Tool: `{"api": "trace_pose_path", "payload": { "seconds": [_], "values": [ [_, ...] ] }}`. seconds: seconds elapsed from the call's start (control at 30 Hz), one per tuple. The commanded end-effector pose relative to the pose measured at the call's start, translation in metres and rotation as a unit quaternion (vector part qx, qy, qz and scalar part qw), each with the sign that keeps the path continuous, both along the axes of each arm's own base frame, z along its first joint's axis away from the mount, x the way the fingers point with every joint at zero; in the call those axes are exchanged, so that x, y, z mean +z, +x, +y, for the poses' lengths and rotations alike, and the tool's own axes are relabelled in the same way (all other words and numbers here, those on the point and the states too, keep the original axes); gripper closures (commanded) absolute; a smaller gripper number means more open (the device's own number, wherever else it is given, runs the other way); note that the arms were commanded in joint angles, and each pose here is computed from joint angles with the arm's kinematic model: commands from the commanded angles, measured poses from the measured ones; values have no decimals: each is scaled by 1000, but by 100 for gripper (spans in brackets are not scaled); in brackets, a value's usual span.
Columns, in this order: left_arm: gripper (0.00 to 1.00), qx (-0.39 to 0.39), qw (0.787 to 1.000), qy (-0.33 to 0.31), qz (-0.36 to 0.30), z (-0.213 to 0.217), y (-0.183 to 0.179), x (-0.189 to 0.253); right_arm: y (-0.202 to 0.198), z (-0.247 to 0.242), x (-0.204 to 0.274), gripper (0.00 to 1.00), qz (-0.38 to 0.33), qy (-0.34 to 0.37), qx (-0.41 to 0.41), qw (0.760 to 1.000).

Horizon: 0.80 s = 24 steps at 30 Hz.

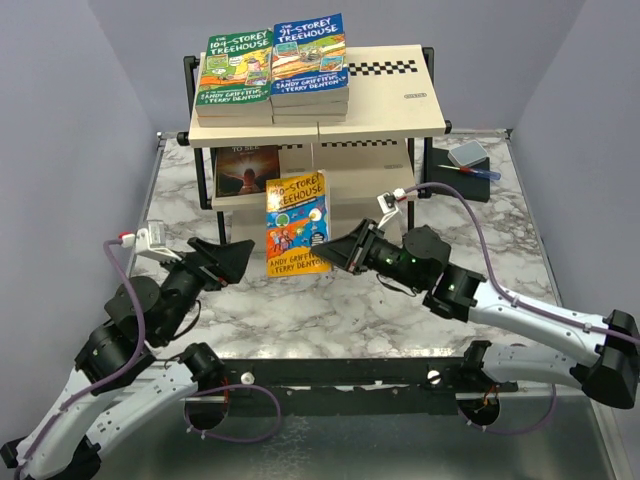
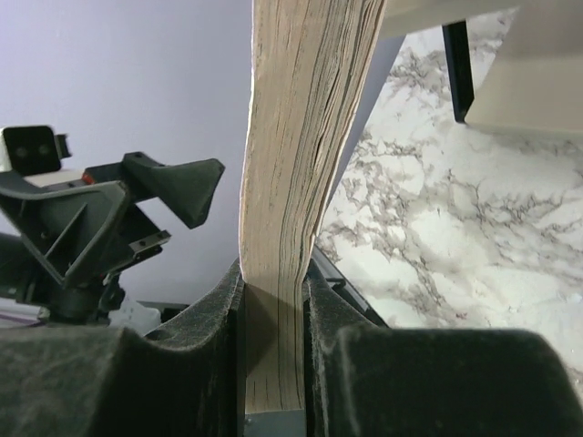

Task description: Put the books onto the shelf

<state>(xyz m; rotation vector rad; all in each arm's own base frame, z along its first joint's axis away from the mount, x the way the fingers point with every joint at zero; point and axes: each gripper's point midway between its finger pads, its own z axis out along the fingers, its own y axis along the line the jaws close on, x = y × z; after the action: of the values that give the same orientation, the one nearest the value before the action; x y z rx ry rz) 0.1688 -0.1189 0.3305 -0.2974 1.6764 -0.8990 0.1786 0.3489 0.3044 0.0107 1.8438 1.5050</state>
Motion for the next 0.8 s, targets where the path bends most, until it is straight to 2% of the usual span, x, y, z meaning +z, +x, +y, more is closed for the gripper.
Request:
{"api": "trace_pose_path", "payload": {
  "seconds": [0.0, 0.2, 0.4, 0.77],
  "values": [
    [1, 68, 991, 110, -27, 42, 3, 3, 24, 12, 51, 99, -48, 53, -26, 997],
    [1, 88, 986, 123, -65, 61, -3, 16, 46, 34, 62, 100, -46, 92, -4, 995],
    [1, 81, 986, 109, -92, 64, -10, 15, 75, 55, 66, 100, -44, 123, 8, 991],
    [1, 72, 987, 103, -99, 60, -11, -3, 143, 91, 67, 99, -30, 121, 14, 992]
  ]
}}
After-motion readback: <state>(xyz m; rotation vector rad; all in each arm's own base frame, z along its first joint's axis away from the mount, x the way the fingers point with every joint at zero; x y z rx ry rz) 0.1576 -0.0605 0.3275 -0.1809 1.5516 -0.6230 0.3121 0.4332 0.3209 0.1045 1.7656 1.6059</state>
